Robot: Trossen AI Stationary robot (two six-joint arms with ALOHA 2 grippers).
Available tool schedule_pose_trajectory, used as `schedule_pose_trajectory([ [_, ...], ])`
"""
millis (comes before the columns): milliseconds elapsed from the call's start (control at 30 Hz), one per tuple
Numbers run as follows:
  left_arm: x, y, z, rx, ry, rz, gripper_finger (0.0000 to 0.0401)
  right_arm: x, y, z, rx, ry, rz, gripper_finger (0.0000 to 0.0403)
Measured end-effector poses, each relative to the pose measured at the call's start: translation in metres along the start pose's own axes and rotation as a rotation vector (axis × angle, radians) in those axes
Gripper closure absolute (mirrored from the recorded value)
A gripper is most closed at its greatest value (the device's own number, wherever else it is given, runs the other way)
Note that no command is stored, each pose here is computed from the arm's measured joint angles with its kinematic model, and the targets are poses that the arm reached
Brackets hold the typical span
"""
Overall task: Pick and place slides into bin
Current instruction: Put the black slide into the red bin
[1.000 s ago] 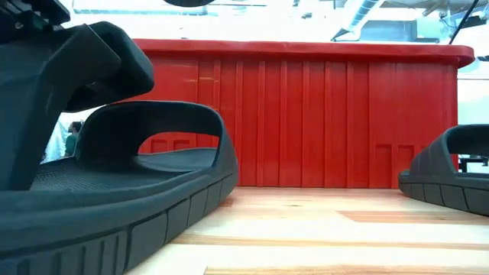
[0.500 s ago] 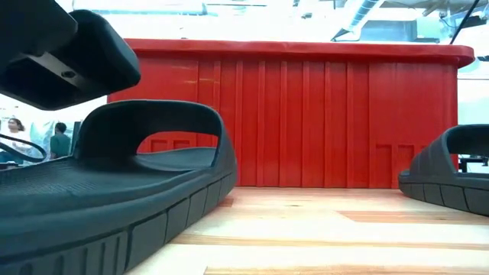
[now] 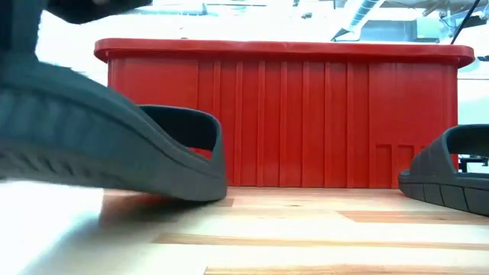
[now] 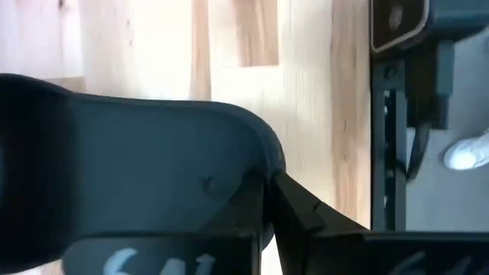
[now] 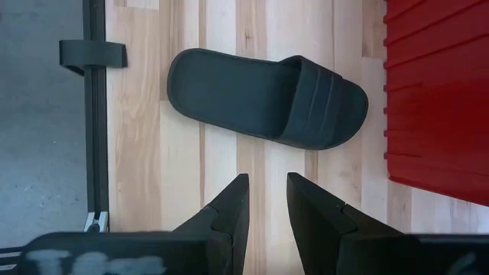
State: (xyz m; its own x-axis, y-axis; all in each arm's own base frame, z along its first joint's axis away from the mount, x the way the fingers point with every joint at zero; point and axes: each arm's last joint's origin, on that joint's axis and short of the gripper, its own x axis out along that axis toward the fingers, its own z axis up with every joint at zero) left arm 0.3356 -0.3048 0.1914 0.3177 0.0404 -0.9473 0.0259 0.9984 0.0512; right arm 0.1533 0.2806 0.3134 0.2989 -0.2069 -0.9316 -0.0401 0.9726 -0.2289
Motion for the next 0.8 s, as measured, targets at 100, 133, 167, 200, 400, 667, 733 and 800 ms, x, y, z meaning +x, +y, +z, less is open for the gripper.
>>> schedule_pose_trajectory([
  [100, -0.012, -0.004, 0.003, 0.002, -0.007, -0.01, 0.0401, 0.0, 0.0, 0.0, 0.0, 0.0, 0.0, 0.0322],
  [133, -0.017, -0.005, 0.004, 0.0, -0.013, -0.018, 0.0401, 0.0, 0.0, 0.0, 0.0, 0.0, 0.0, 0.0322],
  [167, -0.021, -0.007, 0.005, -0.001, -0.019, -0.027, 0.0401, 0.0, 0.0, 0.0, 0.0, 0.0, 0.0, 0.0322],
  [200, -0.025, -0.008, 0.006, -0.002, -0.025, -0.034, 0.0401, 0.0, 0.0, 0.0, 0.0, 0.0, 0.0, 0.0322],
  [400, -0.049, -0.019, 0.014, -0.021, -0.092, -0.099, 0.0401, 0.0, 0.0, 0.0, -0.001, 0.0, 0.0, 0.0322],
  [667, -0.085, -0.027, 0.025, -0.058, -0.235, -0.129, 0.0401, 0.0, 0.0, 0.0, -0.002, 0.0, 0.0, 0.0322],
  [733, -0.092, -0.027, 0.028, -0.071, -0.274, -0.138, 0.0401, 0.0, 0.0, 0.0, -0.002, 0.0, 0.0, 0.0322],
  [800, -0.099, -0.028, 0.031, -0.08, -0.303, -0.15, 0.0401, 0.0, 0.0, 0.0, -0.009, 0.0, 0.0, 0.0322],
])
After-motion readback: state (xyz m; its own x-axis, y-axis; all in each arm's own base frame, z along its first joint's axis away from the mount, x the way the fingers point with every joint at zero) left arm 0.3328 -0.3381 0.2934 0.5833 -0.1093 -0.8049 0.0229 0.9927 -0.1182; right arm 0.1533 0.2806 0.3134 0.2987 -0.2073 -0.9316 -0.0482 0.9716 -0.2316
